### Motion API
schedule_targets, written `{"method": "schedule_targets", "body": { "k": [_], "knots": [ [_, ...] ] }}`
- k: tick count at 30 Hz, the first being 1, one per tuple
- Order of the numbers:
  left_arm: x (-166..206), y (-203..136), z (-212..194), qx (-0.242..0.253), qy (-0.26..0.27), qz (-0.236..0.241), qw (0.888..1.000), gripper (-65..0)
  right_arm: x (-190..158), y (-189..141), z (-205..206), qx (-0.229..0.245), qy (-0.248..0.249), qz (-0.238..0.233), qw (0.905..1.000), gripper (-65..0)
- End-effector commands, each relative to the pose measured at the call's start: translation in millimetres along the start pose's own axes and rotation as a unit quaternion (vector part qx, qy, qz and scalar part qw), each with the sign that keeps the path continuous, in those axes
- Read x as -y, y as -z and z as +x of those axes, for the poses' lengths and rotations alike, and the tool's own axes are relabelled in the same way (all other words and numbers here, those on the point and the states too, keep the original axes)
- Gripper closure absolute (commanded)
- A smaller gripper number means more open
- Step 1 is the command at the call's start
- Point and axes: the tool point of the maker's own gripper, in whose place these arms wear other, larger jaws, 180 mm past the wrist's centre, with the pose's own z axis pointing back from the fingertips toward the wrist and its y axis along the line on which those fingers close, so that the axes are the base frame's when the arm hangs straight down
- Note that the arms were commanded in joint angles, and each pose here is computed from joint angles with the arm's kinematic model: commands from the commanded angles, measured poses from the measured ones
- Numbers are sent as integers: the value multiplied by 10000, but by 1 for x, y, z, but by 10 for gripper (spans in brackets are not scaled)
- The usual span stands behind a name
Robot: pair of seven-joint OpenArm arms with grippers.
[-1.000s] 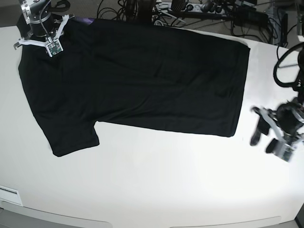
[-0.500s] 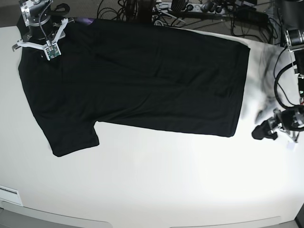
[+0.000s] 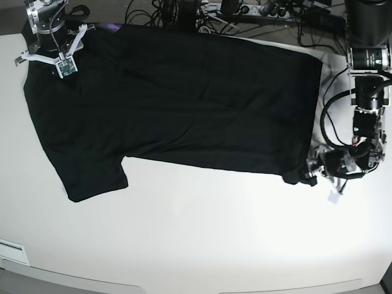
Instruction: Fold the T-shirt properly
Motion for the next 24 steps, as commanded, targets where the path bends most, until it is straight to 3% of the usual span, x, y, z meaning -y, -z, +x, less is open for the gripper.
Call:
{"method": "schedule_targets", "body": {
  "k": [1, 3, 5, 6, 10, 14, 17, 22, 24],
  "knots": [
    [-5, 1, -12, -406, 129, 205, 9989, -336, 7, -2, 9, 169, -63, -109, 9998, -274],
    [-3, 4, -15, -465, 151, 204, 9986, -248, 7, -2, 9, 173, -64, -110, 9998, -274],
    [-4, 3, -14, -460, 143, 224, 9986, -50, 9, -1, 13, 229, -49, -146, 9996, -274],
    [-4, 3, -13, -465, 159, 250, 9985, 0, 13, 0, 17, 287, -13, -214, 9994, -274],
    [-7, 3, -15, -515, 192, 309, 9980, 0, 43, 8, 56, 808, 321, -741, 9935, -274],
    [-8, 4, -20, -562, 155, 295, 9979, 0, 81, 13, 106, 1480, 777, -1224, 9783, -274],
    [-9, 4, -24, -600, 132, 286, 9977, 0, 108, 27, 129, 1704, 1132, -1363, 9693, -274],
    [-8, 4, -22, -585, 155, 282, 9978, 0, 144, 92, 144, 1522, 2088, -597, 9642, -275],
    [-9, 4, -24, -610, 152, 298, 9976, 0, 157, 117, 142, 1342, 2603, -91, 9561, -275]
  ]
}}
